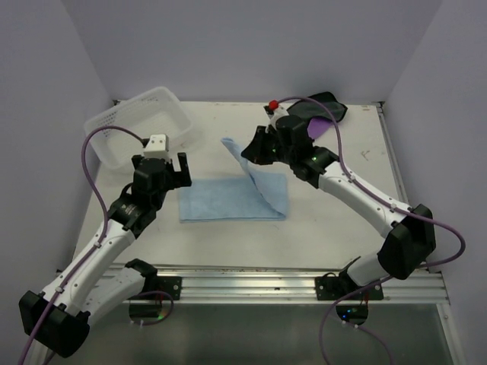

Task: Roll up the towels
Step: Fold the towel

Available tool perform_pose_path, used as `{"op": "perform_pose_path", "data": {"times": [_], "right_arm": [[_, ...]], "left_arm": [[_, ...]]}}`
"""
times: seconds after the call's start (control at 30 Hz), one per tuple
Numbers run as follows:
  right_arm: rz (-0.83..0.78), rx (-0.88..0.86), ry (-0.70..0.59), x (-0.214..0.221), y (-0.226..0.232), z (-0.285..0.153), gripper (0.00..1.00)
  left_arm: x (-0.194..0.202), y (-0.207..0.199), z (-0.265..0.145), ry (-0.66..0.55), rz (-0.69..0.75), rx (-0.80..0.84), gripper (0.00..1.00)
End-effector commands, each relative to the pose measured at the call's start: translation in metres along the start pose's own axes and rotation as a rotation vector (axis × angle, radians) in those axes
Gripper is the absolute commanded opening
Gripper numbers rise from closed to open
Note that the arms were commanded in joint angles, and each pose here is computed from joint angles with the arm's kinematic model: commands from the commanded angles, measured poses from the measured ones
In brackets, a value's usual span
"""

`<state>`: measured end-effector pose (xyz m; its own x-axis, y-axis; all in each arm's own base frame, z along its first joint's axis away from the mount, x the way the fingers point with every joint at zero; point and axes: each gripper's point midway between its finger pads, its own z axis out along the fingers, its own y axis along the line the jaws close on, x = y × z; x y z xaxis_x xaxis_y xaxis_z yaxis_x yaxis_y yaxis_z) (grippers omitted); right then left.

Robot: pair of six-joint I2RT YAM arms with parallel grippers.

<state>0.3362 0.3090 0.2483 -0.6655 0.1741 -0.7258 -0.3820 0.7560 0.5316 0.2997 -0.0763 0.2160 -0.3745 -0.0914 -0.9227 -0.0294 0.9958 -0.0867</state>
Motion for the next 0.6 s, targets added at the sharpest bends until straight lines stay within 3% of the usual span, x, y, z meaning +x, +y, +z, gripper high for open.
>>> {"op": "perform_pose_path", "data": {"times": [0.0,0.57], "right_arm": [[-0.018,-0.054,-0.079,-0.028,0.027,-0.003,0.0],[-0.052,-0.14,0.009,0.008,0.077,0.034,0.0]], "left_arm": [[-0.013,0.007,-0.002,-0.048,-0.007,-0.03,1.0],[-0.024,0.025,-0.011,-0.1,-0.04,-0.116,1.0]]}}
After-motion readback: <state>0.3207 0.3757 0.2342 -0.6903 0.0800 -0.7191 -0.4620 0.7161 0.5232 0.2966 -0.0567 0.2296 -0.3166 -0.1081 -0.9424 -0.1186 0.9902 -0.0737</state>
